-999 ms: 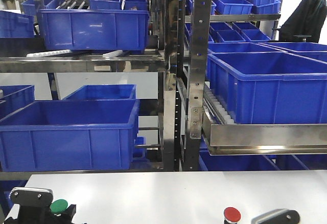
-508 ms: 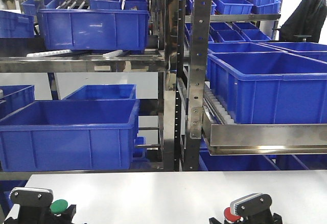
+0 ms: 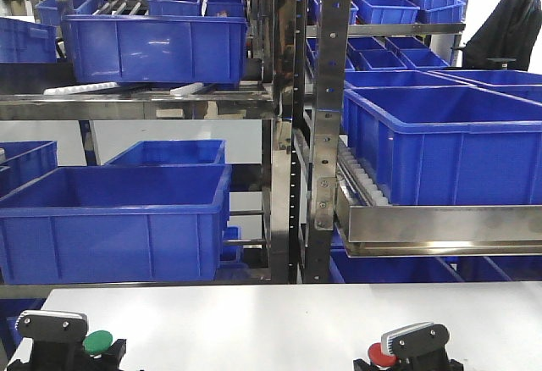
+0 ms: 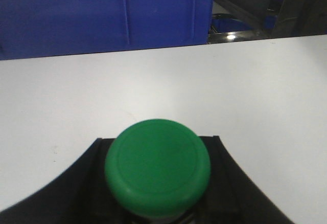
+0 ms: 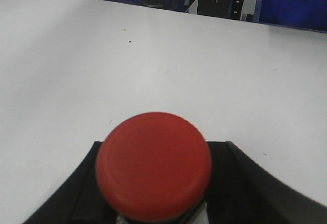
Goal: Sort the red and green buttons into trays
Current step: 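Lift both held buttons up off the table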
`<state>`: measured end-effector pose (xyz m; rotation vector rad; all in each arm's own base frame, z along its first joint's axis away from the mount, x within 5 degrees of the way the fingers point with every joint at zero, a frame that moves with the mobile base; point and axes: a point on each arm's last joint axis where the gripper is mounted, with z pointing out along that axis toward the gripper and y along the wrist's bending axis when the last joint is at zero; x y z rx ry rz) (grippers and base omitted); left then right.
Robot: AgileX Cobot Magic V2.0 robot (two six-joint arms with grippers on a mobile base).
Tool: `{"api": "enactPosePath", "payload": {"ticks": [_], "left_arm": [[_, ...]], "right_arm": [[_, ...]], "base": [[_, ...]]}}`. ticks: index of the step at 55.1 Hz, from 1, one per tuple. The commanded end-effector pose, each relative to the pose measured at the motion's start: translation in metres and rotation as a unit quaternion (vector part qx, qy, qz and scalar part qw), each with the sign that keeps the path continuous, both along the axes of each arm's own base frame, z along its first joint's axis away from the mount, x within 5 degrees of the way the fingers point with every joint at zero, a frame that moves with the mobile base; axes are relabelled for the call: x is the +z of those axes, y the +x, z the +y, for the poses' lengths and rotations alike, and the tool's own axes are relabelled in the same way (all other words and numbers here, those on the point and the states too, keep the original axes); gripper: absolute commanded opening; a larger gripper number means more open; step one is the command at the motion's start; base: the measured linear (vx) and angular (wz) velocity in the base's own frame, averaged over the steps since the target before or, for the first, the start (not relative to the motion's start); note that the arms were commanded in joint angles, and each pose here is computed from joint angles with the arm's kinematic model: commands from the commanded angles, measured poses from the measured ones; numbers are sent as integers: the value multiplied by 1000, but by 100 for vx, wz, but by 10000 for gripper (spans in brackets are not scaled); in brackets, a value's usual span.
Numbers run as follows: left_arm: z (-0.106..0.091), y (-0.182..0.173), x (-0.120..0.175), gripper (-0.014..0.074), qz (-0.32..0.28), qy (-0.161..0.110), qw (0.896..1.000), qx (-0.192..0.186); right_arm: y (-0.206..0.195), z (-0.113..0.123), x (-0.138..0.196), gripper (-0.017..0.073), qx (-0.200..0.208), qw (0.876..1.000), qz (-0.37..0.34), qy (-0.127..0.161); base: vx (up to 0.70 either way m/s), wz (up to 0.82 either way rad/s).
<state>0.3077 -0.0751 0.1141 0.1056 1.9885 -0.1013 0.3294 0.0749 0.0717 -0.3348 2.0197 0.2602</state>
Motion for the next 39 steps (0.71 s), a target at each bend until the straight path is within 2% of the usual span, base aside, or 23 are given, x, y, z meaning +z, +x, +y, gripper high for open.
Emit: {"api": "enactPosePath", "payload": {"ticks": [1, 3, 4, 16, 22, 26, 30, 39], "left_arm": [[-2, 5, 27, 0, -67, -14, 998, 1], [-2, 5, 28, 0, -63, -14, 998, 1], [-2, 0, 58, 0, -92, -23, 995, -2], [2, -15, 110, 0, -143, -17, 989, -14], [5, -29, 139, 0, -174, -15, 984, -20], [8, -40, 159, 0, -195, -23, 980, -22], [11, -53, 179, 0, -220, -31, 975, -23], [20, -87, 220, 0, -276, -47, 960, -27]], "right_arm": [[8, 5, 30, 63, 14, 997, -69, 27], [8, 7, 35, 10, 23, 996, -75, 30], [2, 12, 82, -13, 64, 990, -121, 20], [-20, 23, 145, -10, 62, 988, -136, 24], [-36, 28, 177, -10, 54, 986, -156, 38], [-48, 30, 201, -10, 41, 982, -172, 60], [-57, 30, 224, -10, 34, 980, -183, 69], [-66, 27, 277, -10, 24, 977, -202, 57]], "base": [[0, 0], [0, 0], [0, 0], [0, 0], [0, 0], [0, 0], [0, 0], [0, 0]]}}
